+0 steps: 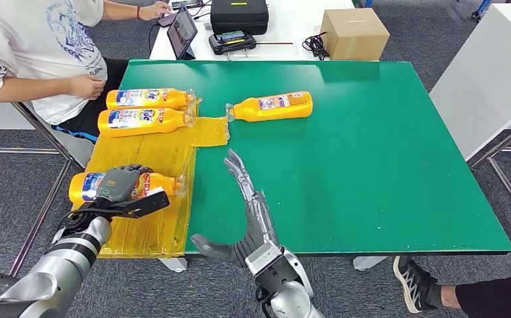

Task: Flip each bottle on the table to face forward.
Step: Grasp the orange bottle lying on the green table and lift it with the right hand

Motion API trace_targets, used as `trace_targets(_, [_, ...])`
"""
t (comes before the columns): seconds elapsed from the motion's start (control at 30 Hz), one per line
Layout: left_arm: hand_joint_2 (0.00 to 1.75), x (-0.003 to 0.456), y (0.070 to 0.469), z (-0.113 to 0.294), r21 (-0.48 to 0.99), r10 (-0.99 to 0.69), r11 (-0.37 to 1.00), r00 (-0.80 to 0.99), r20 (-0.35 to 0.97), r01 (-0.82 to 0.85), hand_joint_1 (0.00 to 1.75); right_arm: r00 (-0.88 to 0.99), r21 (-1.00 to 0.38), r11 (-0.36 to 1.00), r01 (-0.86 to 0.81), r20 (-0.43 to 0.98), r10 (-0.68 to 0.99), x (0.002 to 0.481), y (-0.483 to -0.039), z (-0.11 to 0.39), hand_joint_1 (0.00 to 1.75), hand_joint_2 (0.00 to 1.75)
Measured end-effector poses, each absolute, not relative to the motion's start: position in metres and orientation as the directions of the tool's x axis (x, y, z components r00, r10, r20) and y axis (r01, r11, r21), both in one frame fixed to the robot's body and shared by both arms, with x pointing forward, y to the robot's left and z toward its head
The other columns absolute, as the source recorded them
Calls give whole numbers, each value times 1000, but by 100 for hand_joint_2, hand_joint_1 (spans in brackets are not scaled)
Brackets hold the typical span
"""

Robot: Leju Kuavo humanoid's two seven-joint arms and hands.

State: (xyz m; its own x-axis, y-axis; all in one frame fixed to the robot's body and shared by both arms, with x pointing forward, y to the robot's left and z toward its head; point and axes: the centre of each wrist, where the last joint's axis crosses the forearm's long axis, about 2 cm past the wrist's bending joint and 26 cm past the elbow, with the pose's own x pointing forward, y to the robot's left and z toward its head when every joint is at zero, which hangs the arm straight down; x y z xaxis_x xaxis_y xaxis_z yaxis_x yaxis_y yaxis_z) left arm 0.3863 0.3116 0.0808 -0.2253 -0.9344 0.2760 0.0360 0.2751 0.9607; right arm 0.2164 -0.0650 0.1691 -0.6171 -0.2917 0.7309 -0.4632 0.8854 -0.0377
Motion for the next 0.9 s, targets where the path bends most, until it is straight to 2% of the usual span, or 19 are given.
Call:
trace_targets(0.03, [175, 386, 312, 81, 957, -931, 288, -223, 291, 44, 119, -615, -38, 884, -465, 732, -292, 216, -65, 169, 0, 175])
trace_targets(0.1, [175, 386, 313, 80, 949, -924, 309, -221, 313, 53, 37, -613, -40, 883, -468, 735, -292, 216, -64, 168, 0, 175])
trace_targets(0.13, [175, 386, 313, 79, 947, -921, 316, -223, 320, 55, 8, -612, -40, 882, -469, 735, -292, 216, -64, 168, 0, 175])
trace_targets(0.17, [175, 385, 313, 79, 946, -919, 319, -227, 323, 57, 0, -611, -41, 882, -470, 736, -291, 216, -64, 167, 0, 175])
trace_targets(0.57, [175, 379, 309, 71, 915, -880, 387, -251, 403, 111, 0, -606, -45, 879, -475, 741, -289, 216, -64, 166, 0, 175])
trace_targets(0.73, [175, 380, 309, 69, 785, -759, 570, -210, 616, 245, 0, -590, -47, 875, -482, 755, -285, 217, -63, 162, 0, 175])
trace_targets(0.9, [175, 379, 309, 68, 748, -727, 615, -191, 660, 248, 0, -578, -49, 872, -488, 766, -280, 217, -63, 158, 0, 175])
